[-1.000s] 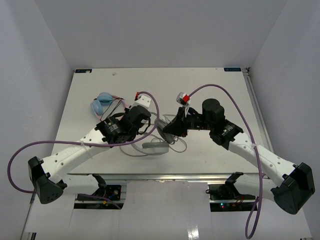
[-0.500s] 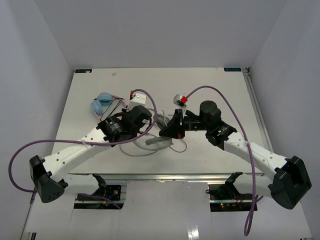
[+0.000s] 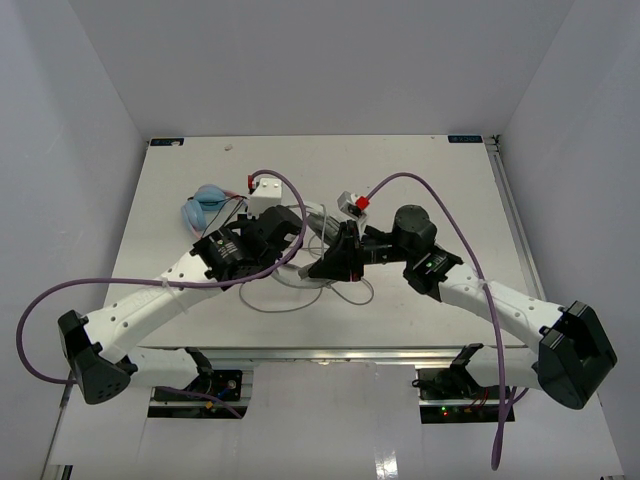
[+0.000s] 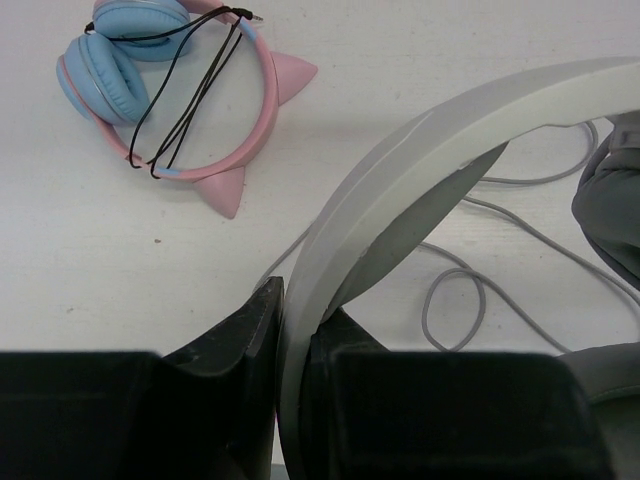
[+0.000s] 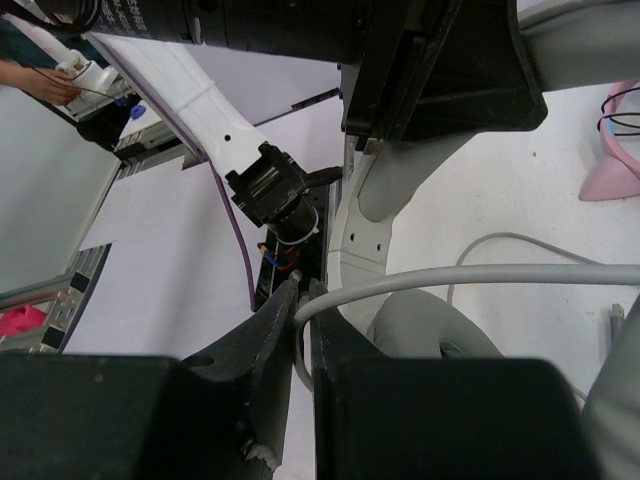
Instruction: Wrap the headphones
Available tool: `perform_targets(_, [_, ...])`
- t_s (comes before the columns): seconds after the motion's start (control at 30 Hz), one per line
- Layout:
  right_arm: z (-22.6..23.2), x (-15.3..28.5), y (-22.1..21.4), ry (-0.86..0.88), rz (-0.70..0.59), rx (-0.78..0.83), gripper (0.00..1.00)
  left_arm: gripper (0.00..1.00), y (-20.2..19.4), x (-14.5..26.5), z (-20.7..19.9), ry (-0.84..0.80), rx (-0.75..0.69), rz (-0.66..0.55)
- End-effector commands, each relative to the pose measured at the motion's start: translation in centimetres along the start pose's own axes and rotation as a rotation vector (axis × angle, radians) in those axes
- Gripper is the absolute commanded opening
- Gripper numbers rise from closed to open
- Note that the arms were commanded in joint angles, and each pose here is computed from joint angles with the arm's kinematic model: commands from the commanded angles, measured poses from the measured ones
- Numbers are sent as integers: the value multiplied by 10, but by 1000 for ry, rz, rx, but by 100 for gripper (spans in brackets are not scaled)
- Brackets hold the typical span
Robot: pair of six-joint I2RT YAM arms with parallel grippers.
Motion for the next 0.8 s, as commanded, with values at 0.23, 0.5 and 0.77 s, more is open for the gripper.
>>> perform_targets(0.23, [-13, -7, 6, -205, -47, 63, 10, 0, 34, 11, -9, -50, 294, -108])
perform_targets(0.5, [-14, 2, 7, -364, -62, 100, 9, 0, 53, 30, -7, -135, 496, -160])
perform_targets(0.77, [-8, -2, 7, -363, -54, 141, 17, 0, 56, 31, -7, -139, 564, -171])
Point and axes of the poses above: each gripper's point midway between its finger pads, its own x axis back along the fingers, its own z axis along the line the jaws close on, y = z × x, the point moved 2 cm from there along x, back along the fingers
